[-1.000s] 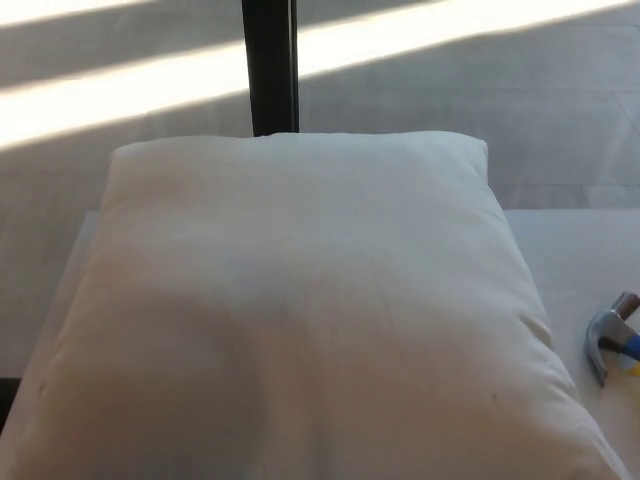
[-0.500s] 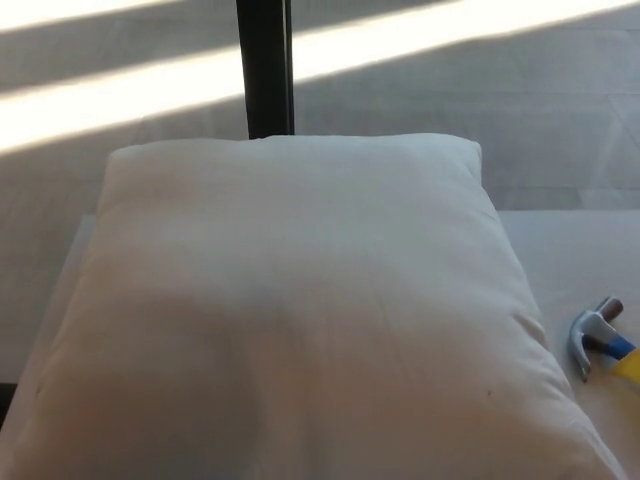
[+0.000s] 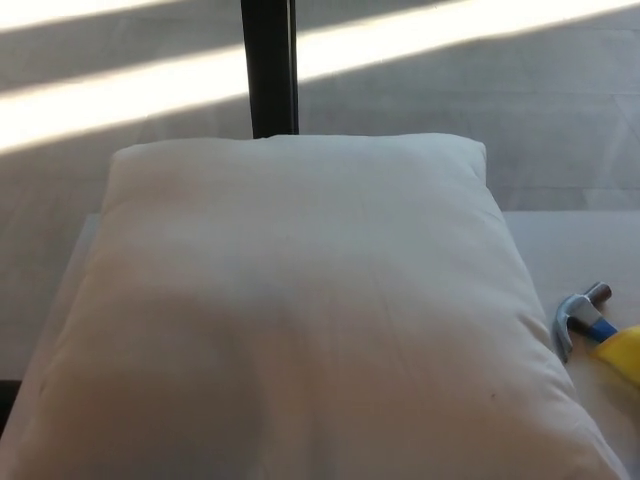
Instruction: A hammer is kept on the right hand side and a pillow is kept on the left hand side on the desk infront of the robot and the robot uses its right hand to pick up the hammer and makes a downward swinging motion to hit the pillow
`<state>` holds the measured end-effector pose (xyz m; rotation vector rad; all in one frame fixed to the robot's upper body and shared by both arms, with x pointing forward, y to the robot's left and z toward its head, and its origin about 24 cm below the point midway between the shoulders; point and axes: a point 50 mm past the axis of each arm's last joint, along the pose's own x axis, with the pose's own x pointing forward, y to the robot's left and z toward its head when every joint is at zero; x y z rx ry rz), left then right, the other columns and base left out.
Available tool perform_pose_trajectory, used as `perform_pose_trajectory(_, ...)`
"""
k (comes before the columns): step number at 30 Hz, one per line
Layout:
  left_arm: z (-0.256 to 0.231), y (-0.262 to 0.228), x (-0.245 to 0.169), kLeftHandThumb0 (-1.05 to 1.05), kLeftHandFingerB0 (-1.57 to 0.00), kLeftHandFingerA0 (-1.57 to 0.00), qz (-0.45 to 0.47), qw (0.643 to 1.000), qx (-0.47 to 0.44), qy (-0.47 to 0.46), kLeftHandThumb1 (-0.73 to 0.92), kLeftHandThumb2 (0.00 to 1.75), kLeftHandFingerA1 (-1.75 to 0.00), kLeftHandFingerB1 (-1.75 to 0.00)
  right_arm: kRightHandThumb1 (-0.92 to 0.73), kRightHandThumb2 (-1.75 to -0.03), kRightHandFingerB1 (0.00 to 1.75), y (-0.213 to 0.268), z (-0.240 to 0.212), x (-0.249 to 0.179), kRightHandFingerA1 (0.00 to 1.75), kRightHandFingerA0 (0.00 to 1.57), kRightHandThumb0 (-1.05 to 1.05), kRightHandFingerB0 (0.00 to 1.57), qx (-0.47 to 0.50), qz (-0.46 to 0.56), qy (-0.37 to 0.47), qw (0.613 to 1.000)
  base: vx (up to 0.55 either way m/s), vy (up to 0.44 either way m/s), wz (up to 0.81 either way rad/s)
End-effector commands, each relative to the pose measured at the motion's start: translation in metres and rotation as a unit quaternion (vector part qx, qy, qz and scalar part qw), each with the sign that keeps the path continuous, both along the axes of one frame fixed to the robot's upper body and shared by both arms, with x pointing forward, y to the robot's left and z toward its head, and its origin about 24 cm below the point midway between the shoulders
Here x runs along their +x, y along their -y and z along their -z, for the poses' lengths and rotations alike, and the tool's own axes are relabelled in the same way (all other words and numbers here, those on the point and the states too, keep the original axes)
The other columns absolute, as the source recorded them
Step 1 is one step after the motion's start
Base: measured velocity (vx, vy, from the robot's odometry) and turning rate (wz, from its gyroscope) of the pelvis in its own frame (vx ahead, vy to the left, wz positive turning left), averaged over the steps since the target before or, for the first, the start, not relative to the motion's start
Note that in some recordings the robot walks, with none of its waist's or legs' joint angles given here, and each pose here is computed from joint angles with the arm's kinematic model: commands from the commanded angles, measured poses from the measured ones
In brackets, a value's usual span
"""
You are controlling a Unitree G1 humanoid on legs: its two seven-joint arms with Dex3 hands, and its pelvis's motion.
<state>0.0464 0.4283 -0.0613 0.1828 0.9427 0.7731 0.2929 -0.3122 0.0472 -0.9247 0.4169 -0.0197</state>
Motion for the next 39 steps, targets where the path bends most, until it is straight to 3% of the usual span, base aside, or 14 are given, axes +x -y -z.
perform_pose_trajectory(1, -0.003, -0.004, -0.001, -0.6, -0.61, -0.58, -0.001, 1.0, 0.003, 0.0, 0.75, 0.62, -0.6, -0.5, -0.8, -0.68, 0.0, 0.019, -0.004, -0.017, 0.0, 0.0, -1.05, 0.0, 0.077, 0.003, -0.062, 0.995, 0.0, 0.0, 0.0)
perform_pose_trajectory(18, -0.005, -0.005, 0.0, -0.61, -0.62, -0.57, -0.001, 1.0, 0.006, -0.004, 0.75, 0.62, -0.62, -0.51, -0.87, -0.66, 0.0, 0.108, -0.059, -0.089, 0.0, 0.0, -0.98, 0.0, 0.238, 0.178, 0.156, 0.942, 0.0, 0.0, 0.0)
perform_pose_trajectory(19, -0.005, -0.005, 0.0, -0.62, -0.63, -0.59, 0.003, 1.0, 0.009, -0.005, 0.75, 0.62, -0.62, -0.5, -0.65, -0.97, 0.02, 0.117, -0.064, -0.1, 0.0, 0.0, -0.98, 0.0, 0.231, 0.197, 0.173, 0.937, 0.0, 0.0, 0.0)
perform_pose_trajectory(21, -0.006, -0.006, 0.001, -0.61, -0.64, -0.57, 0.001, 1.0, 0.01, -0.005, 0.74, 0.62, -0.61, -0.5, -0.68, -1.09, 0.03, 0.127, -0.065, -0.112, 0.13, 0.0, -1.03, 0.0, 0.231, 0.226, 0.194, 0.926, 0.0, 0.0, 0.0)
perform_pose_trajectory(25, -0.006, -0.006, -0.001, -0.61, -0.63, -0.58, -0.007, 1.0, 0.009, -0.001, 0.74, 0.62, -0.62, -0.5, -0.67, -1.07, 0.05, 0.145, -0.059, -0.14, 0.11, 0.0, -1.01, 0.01, 0.244, 0.303, 0.235, 0.891, 0.0, 0.0, 0.0)
perform_pose_trajectory(27, -0.006, -0.007, -0.002, -0.62, -0.63, -0.59, -0.001, 1.0, 0.012, -0.006, 0.74, 0.62, -0.62, -0.49, -0.69, -1.03, 0.09, 0.152, -0.05, -0.153, 0.15, 0.0, -0.92, 0.05, 0.258, 0.345, 0.258, 0.865, 0.0, 0.0, 0.0)
perform_pose_trajectory(28, -0.006, -0.007, 0.0, -0.62, -0.63, -0.61, -0.001, 1.0, 0.01, -0.005, 0.75, 0.62, -0.62, -0.5, -0.78, -0.8, 0.2, 0.154, -0.039, -0.161, 0.0, 0.0, -0.77, 0.0, 0.26, 0.387, 0.27, 0.842, 0.0, 0.0, 0.0)
perform_pose_trajectory(29, -0.007, -0.007, 0.0, -0.62, -0.63, -0.61, -0.002, 1.0, 0.01, -0.005, 0.75, 0.62, -0.62, -0.5, -0.78, -0.8, 0.2, 0.155, -0.038, -0.162, 0.0, 0.0, -0.77, 0.0, 0.26, 0.392, 0.272, 0.839, 0.0, 0.0, 0.0)
perform_pose_trajectory(31, -0.007, -0.007, 0.001, -0.61, -0.63, -0.6, 0.0, 1.0, 0.008, 0.001, 0.75, 0.62, -0.63, -0.51, -0.69, -0.96, 0.12, 0.157, -0.023, -0.169, 0.03, 0.0, -0.92, 0.04, 0.312, 0.45, 0.304, 0.78, 0.0, 0.0, 0.0)
perform_pose_trajectory(32, -0.007, -0.007, 0.002, -0.61, -0.61, -0.58, 0.002, 1.0, 0.009, -0.001, 0.76, 0.63, -0.6, -0.5, -0.73, -0.69, 0.25, 0.157, -0.017, -0.171, 0.17, 0.03, -0.59, 0.12, 0.332, 0.471, 0.321, 0.752, 0.0, 0.0, 0.0)
perform_pose_trajectory(34, -0.007, -0.007, 0.002, -0.6, -0.61, -0.59, 0.002, 1.0, 0.011, 0.0, 0.75, 0.62, -0.62, -0.51, -0.73, -0.62, 0.27, 0.156, -0.003, -0.173, 0.31, 0.02, -0.6, 0.15, 0.383, 0.533, 0.337, 0.675, 0.0, 0.0, 0.0)
perform_pose_trajectory(36, -0.007, -0.007, 0.002, -0.62, -0.62, -0.56, -0.002, 1.0, 0.013, -0.001, 0.74, 0.62, -0.62, -0.5, -0.86, -0.65, 0.23, 0.155, 0.014, -0.171, 0.08, 0.0, -0.46, 0.0, 0.429, 0.551, 0.319, 0.641, 0.0, 0.0, 0.0)
perform_pose_trajectory(37, -0.007, -0.007, 0.003, -0.62, -0.62, -0.56, -0.003, 1.0, 0.013, -0.001, 0.74, 0.62, -0.62, -0.5, -0.86, -0.65, 0.23, 0.154, 0.018, -0.171, 0.08, 0.0, -0.46, 0.0, 0.435, 0.555, 0.312, 0.637, 0.0, 0.0, 0.0)
perform_pose_trajectory(39, -0.006, -0.006, -0.002, -0.61, -0.62, -0.56, -0.001, 1.0, 0.012, -0.004, 0.75, 0.62, -0.61, -0.51, -0.77, -0.64, 0.29, 0.148, 0.028, -0.161, 0.21, 0.0, -0.48, 0.09, 0.471, 0.603, 0.296, 0.572, 0.0, 0.0, 0.0)
